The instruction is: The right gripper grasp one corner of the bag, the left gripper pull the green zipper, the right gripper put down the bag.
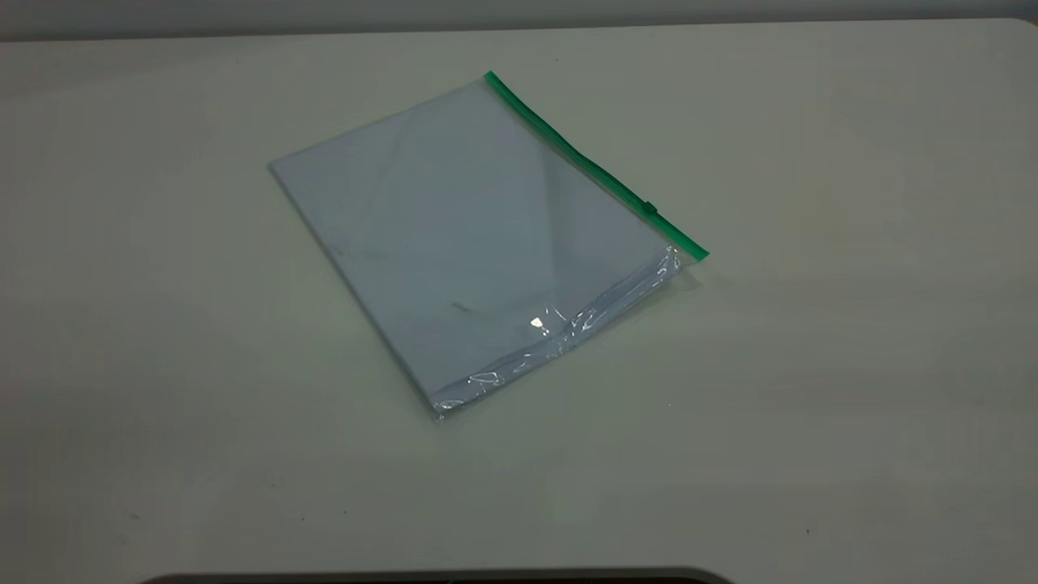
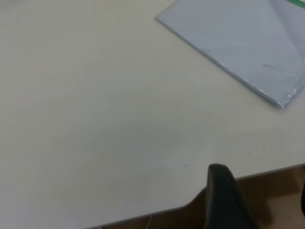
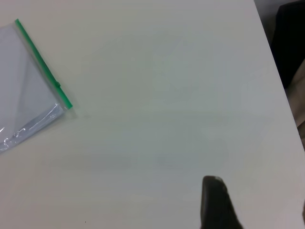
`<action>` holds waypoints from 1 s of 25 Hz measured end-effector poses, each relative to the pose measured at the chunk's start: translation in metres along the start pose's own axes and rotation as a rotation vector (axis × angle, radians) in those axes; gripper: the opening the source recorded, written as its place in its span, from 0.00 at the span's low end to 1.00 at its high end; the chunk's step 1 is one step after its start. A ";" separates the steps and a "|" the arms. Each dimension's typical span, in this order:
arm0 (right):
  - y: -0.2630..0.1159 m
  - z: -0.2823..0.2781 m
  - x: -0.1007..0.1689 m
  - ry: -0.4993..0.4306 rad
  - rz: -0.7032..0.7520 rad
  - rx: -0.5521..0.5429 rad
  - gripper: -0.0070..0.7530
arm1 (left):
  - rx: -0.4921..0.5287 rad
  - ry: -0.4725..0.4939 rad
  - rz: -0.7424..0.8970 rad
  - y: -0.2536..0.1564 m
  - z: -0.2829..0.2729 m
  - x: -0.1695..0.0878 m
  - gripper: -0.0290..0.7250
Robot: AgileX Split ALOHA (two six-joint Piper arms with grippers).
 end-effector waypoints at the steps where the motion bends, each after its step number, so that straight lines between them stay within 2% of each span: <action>1: 0.000 0.000 0.000 0.000 0.000 0.000 0.62 | 0.000 0.000 0.000 0.000 0.000 0.000 0.63; 9: 0.000 0.000 0.000 0.000 0.000 0.000 0.62 | -0.004 0.000 -0.010 0.000 0.000 0.000 0.63; 11: 0.002 -0.001 0.003 0.026 0.005 -0.016 0.62 | -0.008 0.000 -0.040 0.005 0.000 0.000 0.63; 14: 0.013 0.006 0.009 0.095 0.023 -0.016 0.62 | 0.000 0.003 -0.096 0.029 0.004 0.000 0.63; 20: 0.046 0.055 0.014 0.184 -0.028 0.099 0.63 | 0.109 0.014 -0.089 0.095 0.046 0.002 0.63; 25: 0.063 0.113 0.021 0.286 -0.014 0.205 0.69 | 0.190 -0.071 -0.033 0.137 0.097 -0.003 0.68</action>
Point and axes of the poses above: a point on each arm's last joint axis where the gripper is mounted, z pointing out along that axis toward the gripper, x along the wrist's bending axis when the last joint is at zero, y = z × x, the point moved 2 cm from there along z, pointing out along that axis toward the gripper, and after that the axes turned 8 degrees about -z, right-handed, at the moved point
